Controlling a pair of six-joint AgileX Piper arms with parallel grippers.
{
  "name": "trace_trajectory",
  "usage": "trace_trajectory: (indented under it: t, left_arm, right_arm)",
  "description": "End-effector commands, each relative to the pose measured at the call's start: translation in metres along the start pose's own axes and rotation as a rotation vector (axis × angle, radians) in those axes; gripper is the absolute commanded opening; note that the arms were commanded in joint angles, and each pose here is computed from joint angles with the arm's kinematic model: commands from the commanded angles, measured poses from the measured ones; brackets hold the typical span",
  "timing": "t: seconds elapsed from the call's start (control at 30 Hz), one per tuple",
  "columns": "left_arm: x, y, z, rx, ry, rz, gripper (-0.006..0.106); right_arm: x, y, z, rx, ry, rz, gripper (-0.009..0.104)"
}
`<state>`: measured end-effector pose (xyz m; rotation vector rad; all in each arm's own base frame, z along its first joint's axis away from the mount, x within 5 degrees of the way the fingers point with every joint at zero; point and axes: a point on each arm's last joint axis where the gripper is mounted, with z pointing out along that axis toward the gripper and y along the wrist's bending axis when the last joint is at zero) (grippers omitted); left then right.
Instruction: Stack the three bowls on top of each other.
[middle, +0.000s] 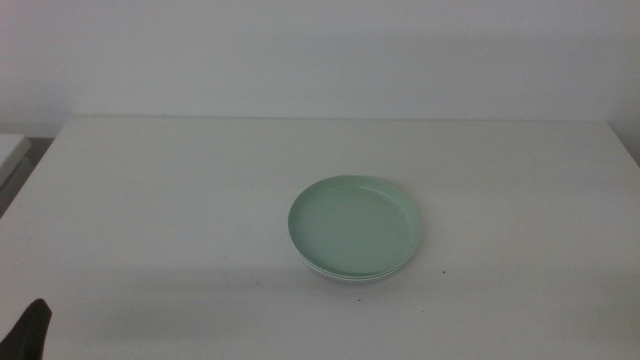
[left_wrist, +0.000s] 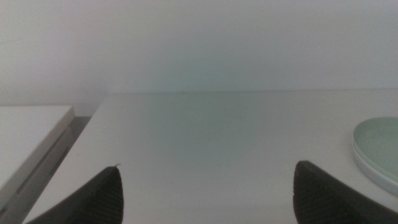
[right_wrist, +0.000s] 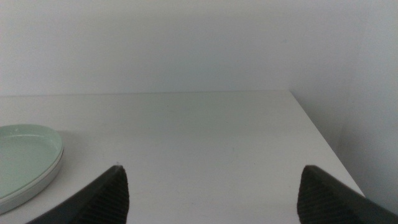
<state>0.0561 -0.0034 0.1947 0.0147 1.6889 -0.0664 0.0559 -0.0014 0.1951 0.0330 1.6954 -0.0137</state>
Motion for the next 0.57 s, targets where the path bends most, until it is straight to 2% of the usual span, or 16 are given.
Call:
trace_trajectory:
  t: [0.0, 0.1, 0.13, 0.23, 0.53]
  left_arm:
    - [-0.0032, -0.0001, -0.0004, 0.002, -0.038, -0.017, 0.094]
    - [-0.0028, -0.0001, -0.0004, 0.002, -0.033, -0.017, 0.094]
    - [-0.0032, 0.0005, -0.0004, -0.006, -0.037, 0.022, 0.094]
    - [-0.0034, 0.0008, -0.0005, -0.01, -0.039, 0.043, 0.094]
    - [-0.0036, 0.0008, -0.0005, -0.01, -0.041, 0.045, 0.094]
  right_arm:
    - [0.001, -0.0007, 0.0, 0.011, -0.001, -0.019, 0.093]
    - [0.001, -0.0007, 0.0, 0.011, -0.001, -0.019, 0.093]
    - [0.001, -0.0007, 0.0, 0.011, -0.001, -0.019, 0.093]
    - [0.001, -0.0007, 0.0, 0.011, -0.001, -0.019, 0.093]
    - [0.001, -0.0007, 0.0, 0.011, -0.001, -0.019, 0.093]
